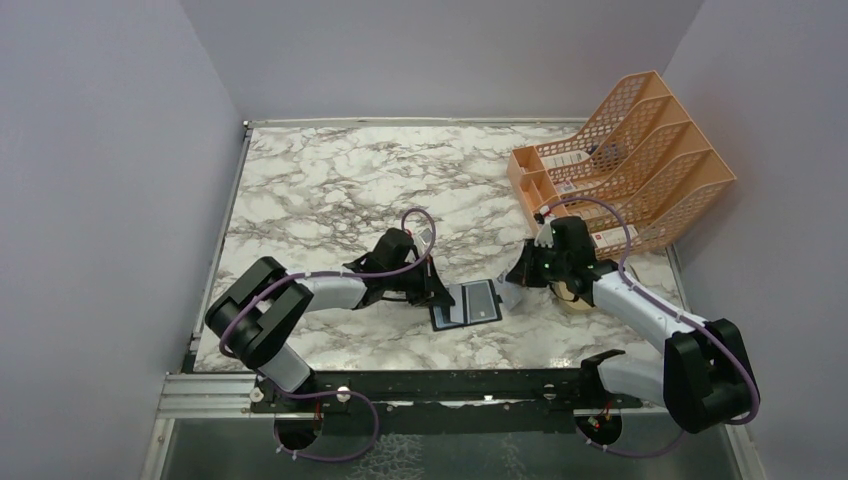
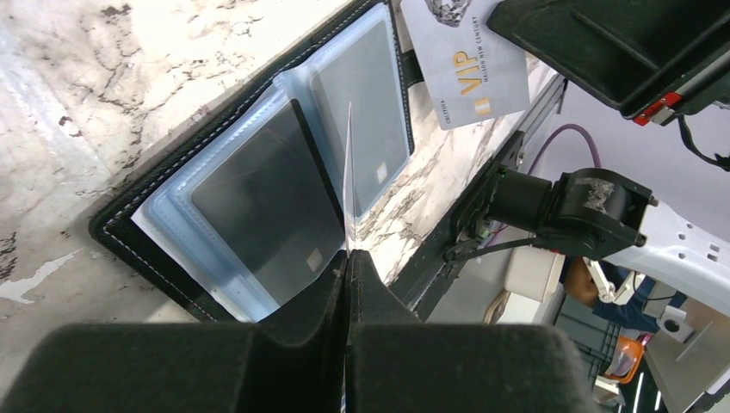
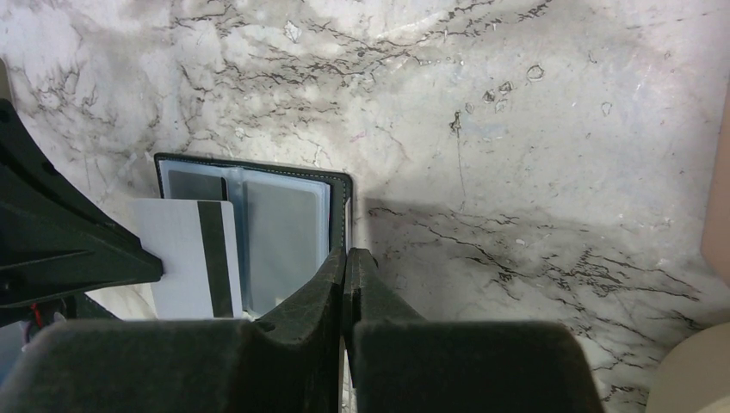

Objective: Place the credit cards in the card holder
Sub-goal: Insert the credit card into the card holder.

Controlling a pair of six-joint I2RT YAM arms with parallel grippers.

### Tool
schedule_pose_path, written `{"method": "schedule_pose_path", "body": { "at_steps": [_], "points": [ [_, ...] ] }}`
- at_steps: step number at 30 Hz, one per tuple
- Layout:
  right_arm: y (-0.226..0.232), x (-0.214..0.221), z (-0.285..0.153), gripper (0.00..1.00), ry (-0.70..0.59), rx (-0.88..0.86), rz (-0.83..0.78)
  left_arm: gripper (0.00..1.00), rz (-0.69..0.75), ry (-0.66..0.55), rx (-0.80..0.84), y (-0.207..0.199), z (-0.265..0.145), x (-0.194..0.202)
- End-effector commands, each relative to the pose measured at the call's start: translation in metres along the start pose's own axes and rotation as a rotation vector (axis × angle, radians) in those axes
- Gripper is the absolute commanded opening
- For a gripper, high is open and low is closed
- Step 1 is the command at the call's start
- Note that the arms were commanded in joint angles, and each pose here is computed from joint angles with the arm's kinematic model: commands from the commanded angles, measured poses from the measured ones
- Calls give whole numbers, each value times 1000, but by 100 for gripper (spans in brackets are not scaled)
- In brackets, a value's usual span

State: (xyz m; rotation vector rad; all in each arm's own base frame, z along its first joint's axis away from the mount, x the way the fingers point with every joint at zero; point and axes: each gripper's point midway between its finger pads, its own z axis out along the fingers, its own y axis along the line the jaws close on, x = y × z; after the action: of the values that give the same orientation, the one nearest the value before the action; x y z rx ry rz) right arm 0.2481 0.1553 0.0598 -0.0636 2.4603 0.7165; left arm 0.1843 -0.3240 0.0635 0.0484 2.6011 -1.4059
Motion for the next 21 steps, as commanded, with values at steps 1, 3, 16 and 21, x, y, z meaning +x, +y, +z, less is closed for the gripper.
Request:
{"method": "schedule_pose_path", "body": {
  "at_steps": [1,3,16,21],
  "points": [
    [-7,3,0,1,-15,24,-5,0,-4,8,3,3,3,2],
    [-6,9,2,1,1,12,13,0,-12,9,-3,5,3,2],
    [0,42,-3,1,24,-59,120,0,-86,15,-97,35,-7,4],
    [0,47,-3,1,23,-69,134,0,-88,40,-37,24,-3,3]
  ]
}}
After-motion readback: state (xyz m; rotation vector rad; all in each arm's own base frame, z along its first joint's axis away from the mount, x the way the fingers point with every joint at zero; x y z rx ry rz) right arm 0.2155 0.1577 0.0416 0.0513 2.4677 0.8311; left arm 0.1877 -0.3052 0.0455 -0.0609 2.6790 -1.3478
